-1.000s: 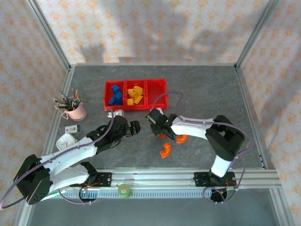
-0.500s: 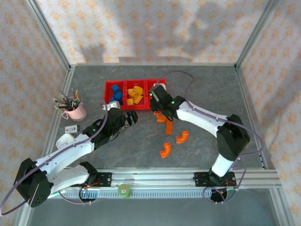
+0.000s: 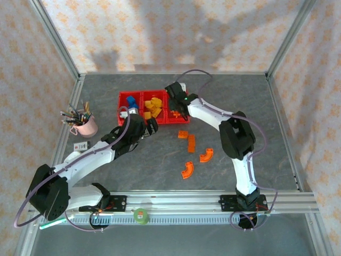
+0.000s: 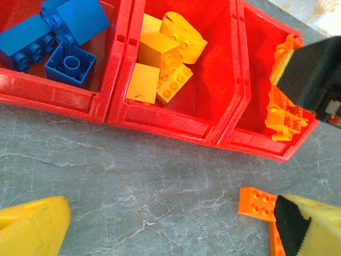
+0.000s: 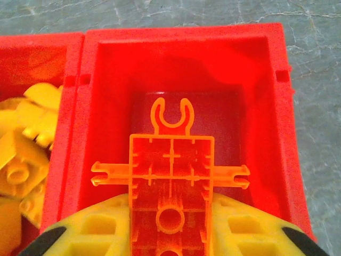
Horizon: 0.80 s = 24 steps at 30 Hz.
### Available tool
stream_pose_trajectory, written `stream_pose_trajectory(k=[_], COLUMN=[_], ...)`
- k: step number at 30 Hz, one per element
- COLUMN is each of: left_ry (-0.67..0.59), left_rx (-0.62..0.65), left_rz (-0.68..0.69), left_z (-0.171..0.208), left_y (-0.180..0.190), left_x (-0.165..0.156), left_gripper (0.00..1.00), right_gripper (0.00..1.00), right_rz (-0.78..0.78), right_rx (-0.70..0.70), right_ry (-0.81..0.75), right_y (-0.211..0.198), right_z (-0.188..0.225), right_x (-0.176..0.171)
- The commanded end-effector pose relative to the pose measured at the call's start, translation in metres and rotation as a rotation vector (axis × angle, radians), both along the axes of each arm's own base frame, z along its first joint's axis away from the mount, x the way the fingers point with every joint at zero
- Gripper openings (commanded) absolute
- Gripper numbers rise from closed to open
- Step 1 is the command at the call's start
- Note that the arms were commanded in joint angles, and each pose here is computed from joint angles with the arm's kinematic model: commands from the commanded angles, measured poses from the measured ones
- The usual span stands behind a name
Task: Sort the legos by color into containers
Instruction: Place the lego in the container.
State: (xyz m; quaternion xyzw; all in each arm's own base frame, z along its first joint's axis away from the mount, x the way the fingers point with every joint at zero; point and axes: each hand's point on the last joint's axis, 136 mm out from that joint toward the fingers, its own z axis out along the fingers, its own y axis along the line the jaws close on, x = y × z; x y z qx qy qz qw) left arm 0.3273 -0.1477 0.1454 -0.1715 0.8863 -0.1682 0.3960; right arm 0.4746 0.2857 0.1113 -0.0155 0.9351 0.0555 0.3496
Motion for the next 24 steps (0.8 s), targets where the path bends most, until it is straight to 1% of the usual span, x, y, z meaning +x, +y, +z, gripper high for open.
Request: stream_pose_trajectory(k=[1,6,8,12,17,24], left_ry=[-0.046,-0.049,-0.049,-0.052,-0.052,-0.054], left_rx=[-0.020,-0.025,-0.026,-0.033,-0.063,-0.086], left_rz=[-0.006,-0.015,-0.018,-0.024,-0.048,-0.085], left_z=[0.017,0.020,0.022,0.023,0.023,0.018], left_y=[-0.005,-0.006,-0.007,-0.005,-0.007,-0.012], left_x=[0.012,0.012,0.011,0.007,-0.005,-0.031], left_gripper=[0.99,1.00,0.99,0.99,0.99,0.99], right_gripper=[0.35,0.45,0.46,0.55,0.62,0.71], right_rz=[-0.027,-0.019,-0.009,0.005,0.013,-0.003], right_rx=[-0.038,-0.031,-0.022,0.001,0.035,0.015], right_ry=[-0.026,-0.037,-0.039,-0.034,-0.026,0.018], right_y=[-0.004,-0.001,0.000,-0.003,-0.013,-0.037], right_z=[0.007,0.013,0.019,0.028,0.036,0.024], right_x=[0.014,0.019,0.017,0.006,-0.022,-0.078])
